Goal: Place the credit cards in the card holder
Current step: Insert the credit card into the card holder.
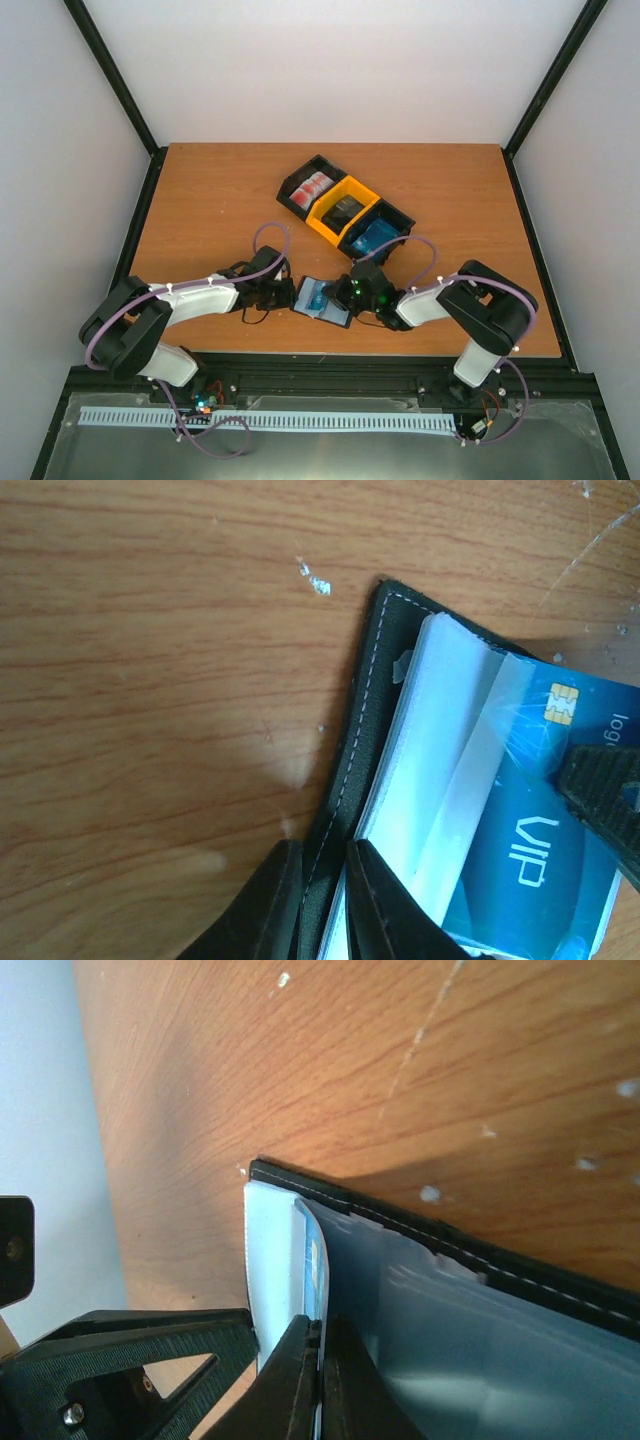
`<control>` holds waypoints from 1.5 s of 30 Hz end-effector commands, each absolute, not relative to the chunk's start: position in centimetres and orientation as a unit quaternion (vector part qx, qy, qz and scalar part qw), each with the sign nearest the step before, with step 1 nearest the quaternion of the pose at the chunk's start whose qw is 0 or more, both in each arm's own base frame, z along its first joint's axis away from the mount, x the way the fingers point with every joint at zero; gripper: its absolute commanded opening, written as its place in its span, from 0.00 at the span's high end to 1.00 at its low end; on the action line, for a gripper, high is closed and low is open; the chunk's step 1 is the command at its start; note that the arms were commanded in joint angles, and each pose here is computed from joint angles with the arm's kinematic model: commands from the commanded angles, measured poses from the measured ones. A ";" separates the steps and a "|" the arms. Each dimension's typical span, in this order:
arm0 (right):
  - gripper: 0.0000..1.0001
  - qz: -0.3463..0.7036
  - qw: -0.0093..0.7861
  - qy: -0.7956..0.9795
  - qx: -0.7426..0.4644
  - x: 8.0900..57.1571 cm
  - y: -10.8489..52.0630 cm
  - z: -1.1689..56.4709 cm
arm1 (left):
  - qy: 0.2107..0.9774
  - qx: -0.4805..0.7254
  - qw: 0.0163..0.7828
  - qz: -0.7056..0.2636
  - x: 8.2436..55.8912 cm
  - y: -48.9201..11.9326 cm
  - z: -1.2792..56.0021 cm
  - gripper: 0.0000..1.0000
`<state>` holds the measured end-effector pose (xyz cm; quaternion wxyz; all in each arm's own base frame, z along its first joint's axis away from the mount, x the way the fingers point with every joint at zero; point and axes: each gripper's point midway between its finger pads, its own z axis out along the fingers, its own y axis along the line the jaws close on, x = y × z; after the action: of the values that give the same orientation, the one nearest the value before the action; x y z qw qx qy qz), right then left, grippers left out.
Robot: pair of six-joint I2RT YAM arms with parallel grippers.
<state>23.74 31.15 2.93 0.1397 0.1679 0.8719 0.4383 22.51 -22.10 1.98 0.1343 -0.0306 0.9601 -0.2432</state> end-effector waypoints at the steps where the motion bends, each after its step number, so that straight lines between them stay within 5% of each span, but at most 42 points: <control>1: 0.97 0.410 0.123 0.887 0.176 23.0 31.1 0.6 | 0.962 -0.023 0.119 -0.244 21.7 -22.0 1.5 0.84; 45: 0.92 0.452 0.085 0.886 0.059 22.0 34.0 0.6 | 0.965 -0.038 0.129 -0.226 22.0 -21.2 1.4 0.85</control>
<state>23.85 34.49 3.07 0.1247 0.0625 0.8711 0.4709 22.56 -21.90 1.94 0.1367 -0.0325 0.9608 -0.2391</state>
